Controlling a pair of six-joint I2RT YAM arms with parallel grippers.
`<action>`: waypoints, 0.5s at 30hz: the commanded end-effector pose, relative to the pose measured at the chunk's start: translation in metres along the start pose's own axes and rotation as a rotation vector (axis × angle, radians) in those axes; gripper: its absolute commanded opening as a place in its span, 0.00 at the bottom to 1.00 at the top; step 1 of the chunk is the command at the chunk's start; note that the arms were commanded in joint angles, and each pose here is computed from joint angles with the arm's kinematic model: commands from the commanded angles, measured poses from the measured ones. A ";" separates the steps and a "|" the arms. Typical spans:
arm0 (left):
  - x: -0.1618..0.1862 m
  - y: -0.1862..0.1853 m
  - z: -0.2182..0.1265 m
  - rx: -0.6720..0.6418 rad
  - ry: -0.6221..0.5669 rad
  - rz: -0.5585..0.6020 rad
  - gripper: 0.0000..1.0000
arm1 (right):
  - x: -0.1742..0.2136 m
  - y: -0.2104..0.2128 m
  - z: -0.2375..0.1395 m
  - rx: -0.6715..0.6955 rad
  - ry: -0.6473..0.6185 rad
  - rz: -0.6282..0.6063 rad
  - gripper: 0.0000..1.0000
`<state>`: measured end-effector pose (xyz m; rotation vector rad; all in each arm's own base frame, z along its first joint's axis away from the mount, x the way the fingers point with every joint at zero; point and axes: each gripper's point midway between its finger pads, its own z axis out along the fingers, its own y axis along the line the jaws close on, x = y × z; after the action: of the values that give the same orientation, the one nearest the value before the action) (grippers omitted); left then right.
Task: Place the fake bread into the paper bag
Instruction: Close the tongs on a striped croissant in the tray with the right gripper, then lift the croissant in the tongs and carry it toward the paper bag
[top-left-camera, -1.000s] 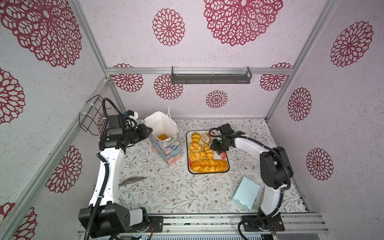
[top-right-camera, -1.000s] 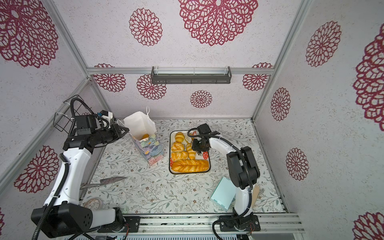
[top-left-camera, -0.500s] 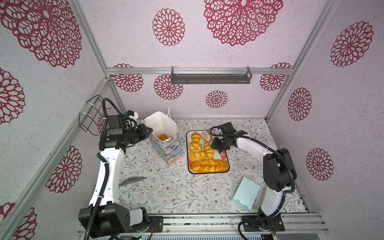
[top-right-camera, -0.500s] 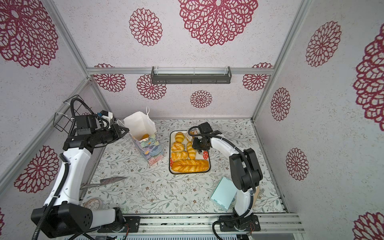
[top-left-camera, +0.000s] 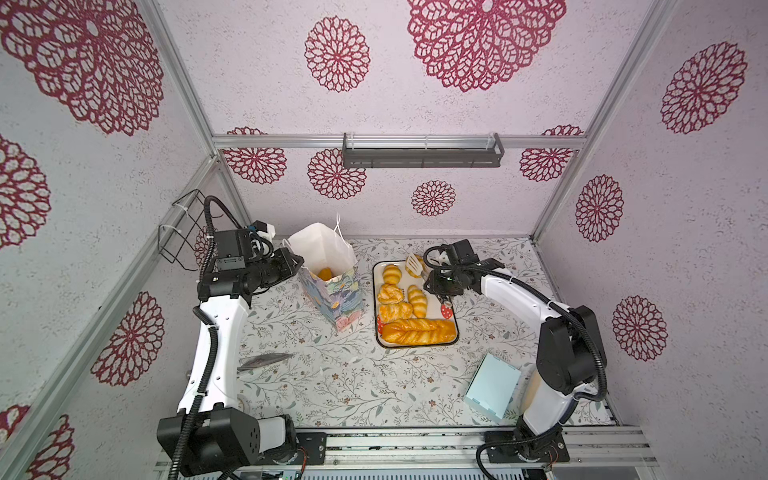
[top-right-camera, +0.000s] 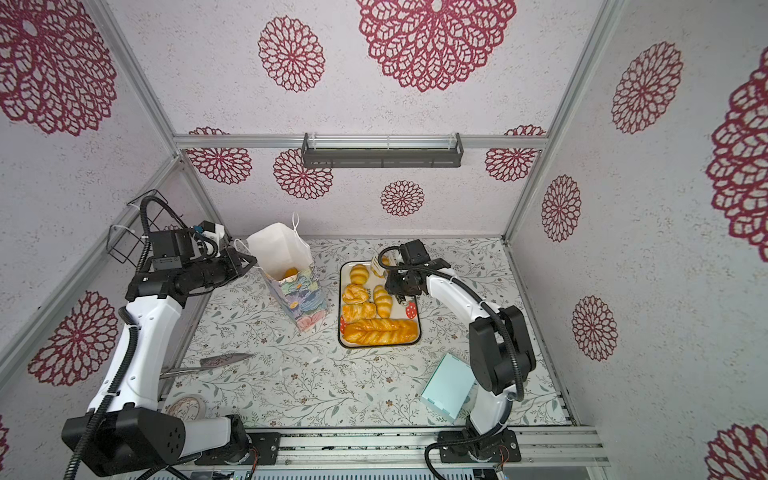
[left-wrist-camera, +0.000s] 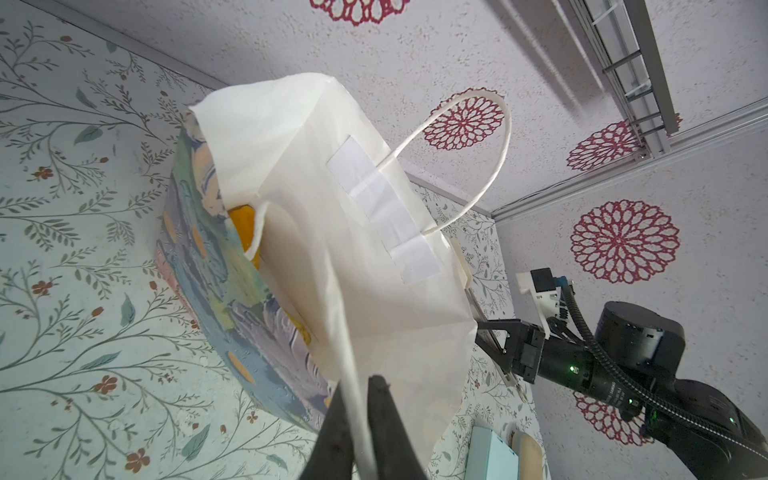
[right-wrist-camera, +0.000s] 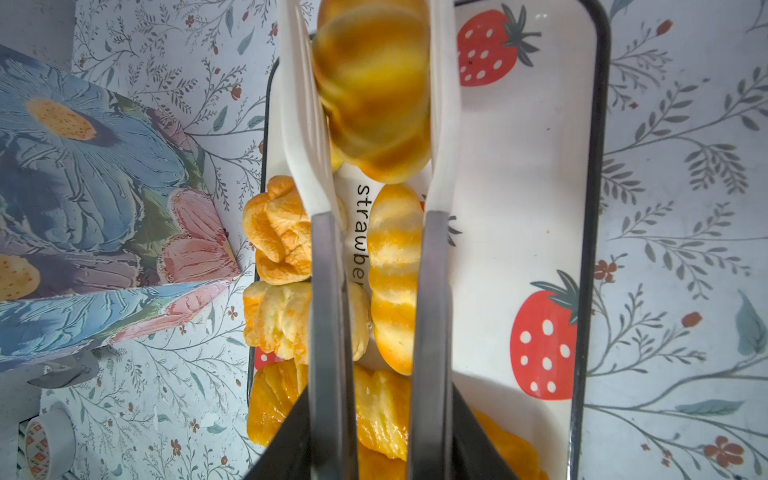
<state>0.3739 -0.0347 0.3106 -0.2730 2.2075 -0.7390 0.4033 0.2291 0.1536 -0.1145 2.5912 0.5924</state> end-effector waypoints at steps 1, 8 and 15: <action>-0.003 0.000 -0.011 -0.029 -0.028 0.021 0.11 | -0.021 0.019 -0.039 -0.053 -0.106 -0.030 0.40; -0.006 0.006 -0.016 -0.059 -0.047 0.013 0.11 | -0.024 0.031 -0.055 -0.085 -0.131 -0.042 0.40; -0.009 0.013 -0.019 -0.087 -0.066 -0.001 0.11 | -0.027 0.049 -0.073 -0.117 -0.160 -0.072 0.40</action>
<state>0.3710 -0.0184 0.3075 -0.3360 2.2148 -0.6614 0.3902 0.2337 0.1958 -0.1504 2.5061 0.6410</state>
